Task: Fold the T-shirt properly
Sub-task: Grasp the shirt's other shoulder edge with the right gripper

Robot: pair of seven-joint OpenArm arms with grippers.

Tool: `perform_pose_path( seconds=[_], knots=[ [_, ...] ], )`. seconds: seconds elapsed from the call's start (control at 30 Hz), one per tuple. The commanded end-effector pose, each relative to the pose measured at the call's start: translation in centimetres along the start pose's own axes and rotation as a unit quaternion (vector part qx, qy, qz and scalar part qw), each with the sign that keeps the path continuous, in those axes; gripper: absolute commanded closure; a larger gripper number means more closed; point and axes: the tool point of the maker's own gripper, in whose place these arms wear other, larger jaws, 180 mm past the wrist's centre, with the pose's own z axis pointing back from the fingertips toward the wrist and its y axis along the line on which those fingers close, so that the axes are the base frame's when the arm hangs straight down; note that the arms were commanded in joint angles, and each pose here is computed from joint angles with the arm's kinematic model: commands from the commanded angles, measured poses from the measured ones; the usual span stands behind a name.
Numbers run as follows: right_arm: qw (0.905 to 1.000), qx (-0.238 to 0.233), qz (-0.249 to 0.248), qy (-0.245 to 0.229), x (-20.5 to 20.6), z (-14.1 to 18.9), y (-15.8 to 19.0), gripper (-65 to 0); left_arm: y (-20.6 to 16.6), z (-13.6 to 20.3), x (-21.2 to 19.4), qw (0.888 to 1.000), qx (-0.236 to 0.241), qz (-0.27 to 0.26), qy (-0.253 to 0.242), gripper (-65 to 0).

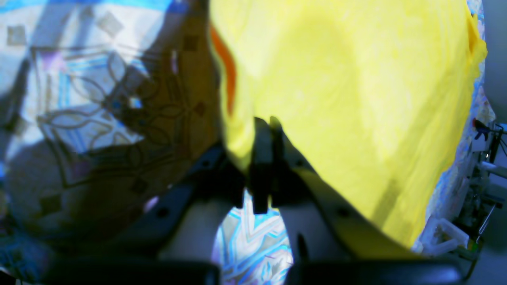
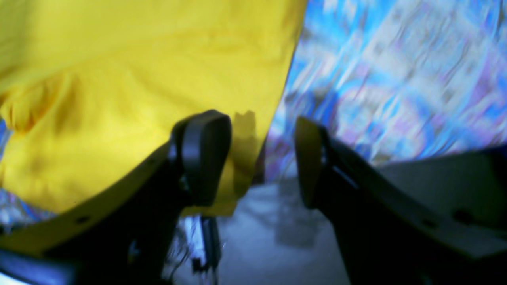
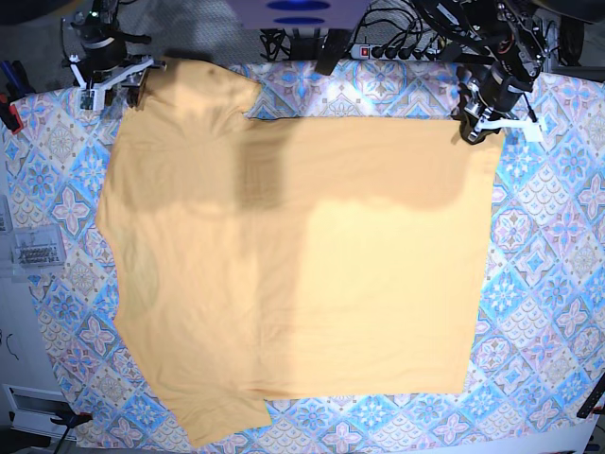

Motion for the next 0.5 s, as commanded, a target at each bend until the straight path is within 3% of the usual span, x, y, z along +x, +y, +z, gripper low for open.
perform_pose_path(
  seconds=[0.0, 0.33, 0.47],
  knots=[
    [0.9999, 0.001, 0.0, -0.012, 0.5, 0.2, -0.2, -30.5, -0.4, 0.3, 0.8, 1.0, -0.007, -0.005, -0.013, 0.0],
    [0.9994, 0.011, -0.032, 0.005, -1.1, -1.3, 0.1, -30.7, -0.2, 0.4, 1.5, 1.0, -0.006, -0.014, -0.016, 0.0],
    [0.9988, 0.042, -0.024, 0.008, -1.3, -1.4, 1.0, -30.7, -0.2, 0.5, 1.5, 1.0, -0.006, -0.014, -0.016, 0.0]
  ],
)
